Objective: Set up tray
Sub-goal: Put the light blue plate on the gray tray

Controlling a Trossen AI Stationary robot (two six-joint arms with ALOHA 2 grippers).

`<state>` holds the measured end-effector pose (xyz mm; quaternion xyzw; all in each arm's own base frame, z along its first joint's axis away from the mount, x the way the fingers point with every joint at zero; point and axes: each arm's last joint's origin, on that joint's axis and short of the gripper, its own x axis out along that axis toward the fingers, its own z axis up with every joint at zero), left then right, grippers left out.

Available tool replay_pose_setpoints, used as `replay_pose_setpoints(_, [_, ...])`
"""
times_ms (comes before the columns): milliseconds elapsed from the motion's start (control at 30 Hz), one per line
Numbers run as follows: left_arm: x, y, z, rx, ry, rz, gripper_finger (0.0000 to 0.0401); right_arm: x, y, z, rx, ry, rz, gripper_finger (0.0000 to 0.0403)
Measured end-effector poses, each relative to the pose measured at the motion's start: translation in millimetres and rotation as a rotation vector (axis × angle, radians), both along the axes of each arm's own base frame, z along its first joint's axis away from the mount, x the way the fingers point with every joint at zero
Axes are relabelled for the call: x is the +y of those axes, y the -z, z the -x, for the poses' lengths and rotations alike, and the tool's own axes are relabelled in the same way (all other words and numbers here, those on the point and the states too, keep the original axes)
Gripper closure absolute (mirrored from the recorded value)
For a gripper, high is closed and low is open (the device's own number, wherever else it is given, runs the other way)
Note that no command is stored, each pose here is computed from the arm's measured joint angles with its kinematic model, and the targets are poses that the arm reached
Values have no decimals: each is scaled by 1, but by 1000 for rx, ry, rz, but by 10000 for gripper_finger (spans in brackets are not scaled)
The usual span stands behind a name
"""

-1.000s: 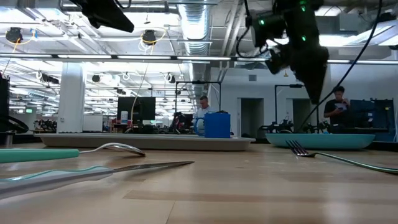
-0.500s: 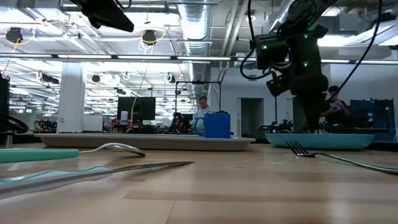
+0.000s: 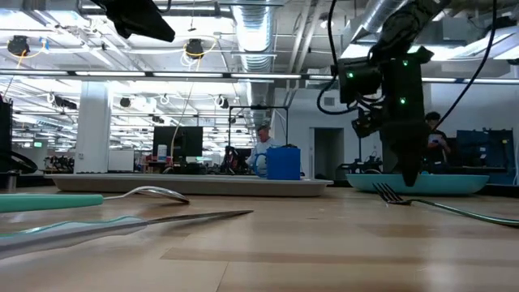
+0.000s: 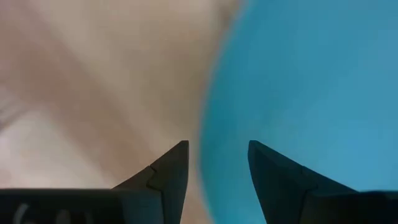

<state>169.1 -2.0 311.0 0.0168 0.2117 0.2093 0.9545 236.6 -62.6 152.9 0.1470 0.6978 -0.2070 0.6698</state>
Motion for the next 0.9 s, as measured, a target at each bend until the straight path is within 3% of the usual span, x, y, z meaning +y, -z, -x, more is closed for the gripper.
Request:
replay_pose_setpoints(167, [0, 0, 0, -5, -4, 11, 319, 1, 7, 6, 37, 9, 45, 277])
replay_pose_setpoints(433, [0, 0, 0, -8, -7, 15, 319, 12, 8, 6, 41, 7, 37, 389])
replay_pose_setpoints(667, [0, 0, 0, -8, -7, 16, 319, 46, -5, -1, 76, -33, 32, 398])
replay_pose_setpoints(767, [0, 0, 0, -8, -7, 16, 319, 67, -25, -9, 66, -69, 45, 398])
replay_pose_setpoints(900, [0, 0, 0, -11, -7, 16, 319, 96, -64, -29, -63, -169, 42, 400])
